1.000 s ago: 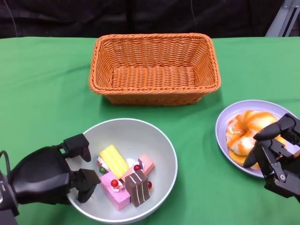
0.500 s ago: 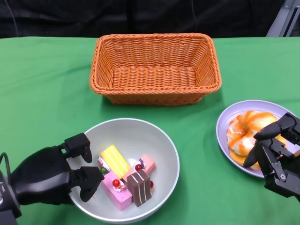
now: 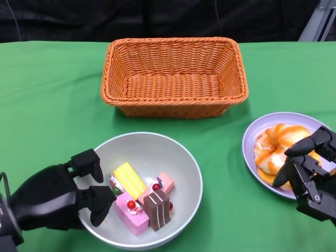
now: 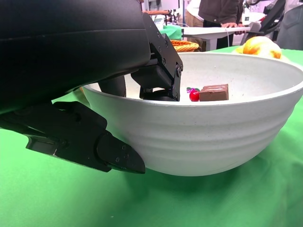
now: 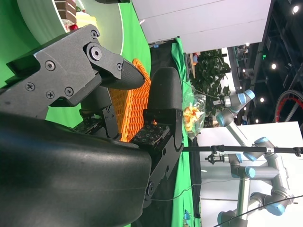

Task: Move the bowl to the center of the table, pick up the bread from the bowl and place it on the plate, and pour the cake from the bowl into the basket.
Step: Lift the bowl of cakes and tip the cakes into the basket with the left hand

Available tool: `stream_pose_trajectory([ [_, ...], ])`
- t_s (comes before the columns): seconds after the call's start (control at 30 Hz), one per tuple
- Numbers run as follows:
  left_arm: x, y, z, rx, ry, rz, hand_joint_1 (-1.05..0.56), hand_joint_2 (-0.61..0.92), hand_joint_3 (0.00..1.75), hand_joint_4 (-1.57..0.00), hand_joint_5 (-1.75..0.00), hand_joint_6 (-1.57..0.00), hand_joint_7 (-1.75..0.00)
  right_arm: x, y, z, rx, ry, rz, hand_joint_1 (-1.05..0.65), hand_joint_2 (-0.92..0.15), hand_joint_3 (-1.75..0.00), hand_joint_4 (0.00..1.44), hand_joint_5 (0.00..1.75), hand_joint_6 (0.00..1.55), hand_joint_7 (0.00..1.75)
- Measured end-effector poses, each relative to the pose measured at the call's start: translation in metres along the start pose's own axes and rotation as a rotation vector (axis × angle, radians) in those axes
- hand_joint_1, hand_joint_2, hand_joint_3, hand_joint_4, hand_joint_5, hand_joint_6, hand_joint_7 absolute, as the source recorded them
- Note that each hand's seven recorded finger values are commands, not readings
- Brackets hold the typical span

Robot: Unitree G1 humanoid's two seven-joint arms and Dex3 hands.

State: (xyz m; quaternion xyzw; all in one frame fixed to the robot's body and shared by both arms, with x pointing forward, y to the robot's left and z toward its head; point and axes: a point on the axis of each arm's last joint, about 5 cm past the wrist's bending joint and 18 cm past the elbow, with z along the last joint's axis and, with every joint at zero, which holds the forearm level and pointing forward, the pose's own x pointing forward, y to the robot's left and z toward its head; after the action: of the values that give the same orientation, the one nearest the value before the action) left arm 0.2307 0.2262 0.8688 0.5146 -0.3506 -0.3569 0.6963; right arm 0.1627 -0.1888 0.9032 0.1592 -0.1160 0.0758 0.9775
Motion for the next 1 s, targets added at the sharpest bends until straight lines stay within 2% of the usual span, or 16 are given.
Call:
stream_pose_trajectory([
  [0.2, 0.000, 0.001, 0.001, -0.028, -0.002, 0.027, -0.10, 0.90, 0.04, -0.81, -1.75, -0.60, -1.75, 0.000, 0.000, 0.000, 0.001, 0.000, 0.001, -0.10, -0.61, -0.94, 0.71, 1.60, 0.63, 1.25],
  [0.27, 0.001, 0.002, 0.001, -0.058, -0.003, 0.065, -0.11, 0.91, 0.06, -0.81, -1.75, -0.60, -1.75, 0.000, 0.000, 0.000, 0.002, 0.000, 0.000, -0.10, -0.61, -0.94, 0.71, 1.60, 0.63, 1.25],
  [0.37, 0.002, 0.005, 0.002, -0.088, -0.006, 0.115, -0.13, 0.92, 0.18, -0.83, -1.75, -0.61, -1.75, 0.000, 0.000, 0.000, 0.001, 0.000, 0.000, -0.10, -0.61, -0.95, 0.71, 1.60, 0.63, 1.26],
  [0.43, 0.002, 0.005, 0.003, -0.112, -0.007, 0.127, -0.13, 0.88, 0.33, -0.83, -1.75, -0.62, -1.75, 0.000, 0.000, 0.000, 0.001, 0.000, 0.000, -0.10, -0.61, -0.95, 0.71, 1.60, 0.63, 1.26],
  [0.53, 0.001, 0.005, 0.006, -0.148, -0.004, 0.144, -0.13, 0.64, 0.83, -0.84, -1.75, -0.63, -1.75, 0.000, 0.000, 0.000, 0.001, 0.000, 0.000, -0.10, -0.61, -0.96, 0.71, 1.60, 0.62, 1.26],
  [0.63, 0.001, 0.008, 0.007, -0.163, -0.005, 0.161, -0.12, 0.55, 1.04, -0.87, -1.75, -0.66, -1.74, 0.000, 0.000, 0.000, 0.001, 0.001, 0.000, -0.09, -0.61, -0.97, 0.71, 1.59, 0.63, 1.26],
  [0.77, 0.004, 0.012, 0.008, -0.191, -0.015, 0.210, -0.11, 0.52, 1.15, -0.88, -1.75, -0.69, -1.68, 0.000, 0.000, 0.000, 0.002, 0.001, 0.002, -0.09, -0.61, -0.97, 0.72, 1.60, 0.62, 1.26],
  [0.87, 0.004, 0.013, 0.010, -0.207, -0.017, 0.223, -0.11, 0.47, 1.25, -0.90, -1.75, -0.79, -1.50, 0.000, 0.000, 0.000, 0.001, 0.002, 0.002, -0.10, -0.60, -0.96, 0.72, 1.60, 0.63, 1.26],
  [1.0, 0.006, 0.017, 0.011, -0.210, -0.026, 0.254, -0.09, 0.44, 1.30, -0.92, -1.75, -0.83, -1.48, 0.000, 0.000, -0.001, -0.004, 0.006, 0.002, -0.11, -0.61, -0.96, 0.72, 1.59, 0.63, 1.26],
])
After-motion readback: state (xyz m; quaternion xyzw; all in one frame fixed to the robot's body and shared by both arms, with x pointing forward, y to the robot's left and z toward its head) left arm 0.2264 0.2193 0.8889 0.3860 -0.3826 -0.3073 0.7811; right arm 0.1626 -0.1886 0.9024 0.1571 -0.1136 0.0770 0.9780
